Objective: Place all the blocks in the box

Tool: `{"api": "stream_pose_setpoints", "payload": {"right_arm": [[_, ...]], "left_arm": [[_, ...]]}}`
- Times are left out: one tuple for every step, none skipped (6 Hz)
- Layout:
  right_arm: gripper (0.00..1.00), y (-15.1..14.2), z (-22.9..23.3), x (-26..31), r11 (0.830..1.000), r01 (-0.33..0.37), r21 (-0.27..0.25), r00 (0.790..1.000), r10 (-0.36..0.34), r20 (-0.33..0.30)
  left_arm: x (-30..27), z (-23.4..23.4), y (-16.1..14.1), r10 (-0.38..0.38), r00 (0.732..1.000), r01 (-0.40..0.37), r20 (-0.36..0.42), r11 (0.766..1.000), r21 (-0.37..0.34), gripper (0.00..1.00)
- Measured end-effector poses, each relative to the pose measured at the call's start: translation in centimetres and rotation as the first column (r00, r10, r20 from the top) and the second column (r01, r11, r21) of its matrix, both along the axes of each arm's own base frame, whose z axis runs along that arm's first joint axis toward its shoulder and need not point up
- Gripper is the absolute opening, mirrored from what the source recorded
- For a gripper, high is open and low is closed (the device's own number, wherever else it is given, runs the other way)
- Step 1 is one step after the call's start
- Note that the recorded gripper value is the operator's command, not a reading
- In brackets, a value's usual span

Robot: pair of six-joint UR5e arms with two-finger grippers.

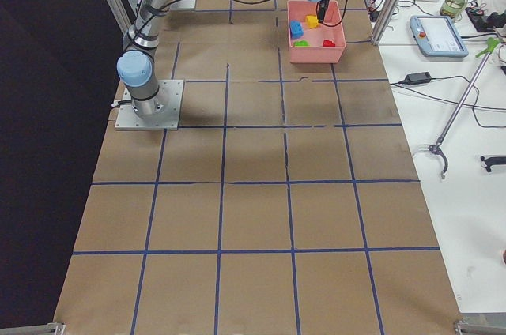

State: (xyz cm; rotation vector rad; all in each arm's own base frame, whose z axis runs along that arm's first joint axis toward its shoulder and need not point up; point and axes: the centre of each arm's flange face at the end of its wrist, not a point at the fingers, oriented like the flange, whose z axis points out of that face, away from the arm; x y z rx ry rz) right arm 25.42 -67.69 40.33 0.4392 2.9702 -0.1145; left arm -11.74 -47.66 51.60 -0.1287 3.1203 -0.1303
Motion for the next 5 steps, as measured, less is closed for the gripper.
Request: {"api": "stream_pose_setpoints", "payload": {"right_arm": [[1.0, 1.9, 1.7, -2.4, 0.997, -0.039, 0.063, 0.998, 0.042, -0.042], [0.99, 3.6, 2.6, -5.4, 0.985, -0.077, 0.155, 0.994, 0.088, -0.066], [0.99, 5.6, 3.6, -7.7, 0.97, -0.107, 0.221, 0.988, 0.128, -0.084], [0.99, 8.3, 4.5, -9.0, 0.962, -0.123, 0.245, 0.983, 0.153, -0.104], [1.0, 11.3, 4.3, -9.6, 0.961, -0.136, 0.242, 0.98, 0.167, -0.111]], "left_arm": [[0.1, 0.2, 0.0, -0.002, 1.0, 0.002, 0.0, 1.0, 0.0, 0.99], [0.1, 0.2, 0.0, -0.002, 1.0, 0.002, 0.001, 1.0, 0.01, 0.99], [0.2, 0.0, -0.1, -0.01, 1.0, 0.01, 0.001, 1.0, 0.027, 0.99], [0.2, -0.2, -0.2, -0.022, 1.0, 0.022, 0.001, 0.999, 0.038, 0.99], [0.1, -0.2, -0.4, -0.028, 1.0, 0.028, 0.002, 0.999, 0.043, 0.99]]}}
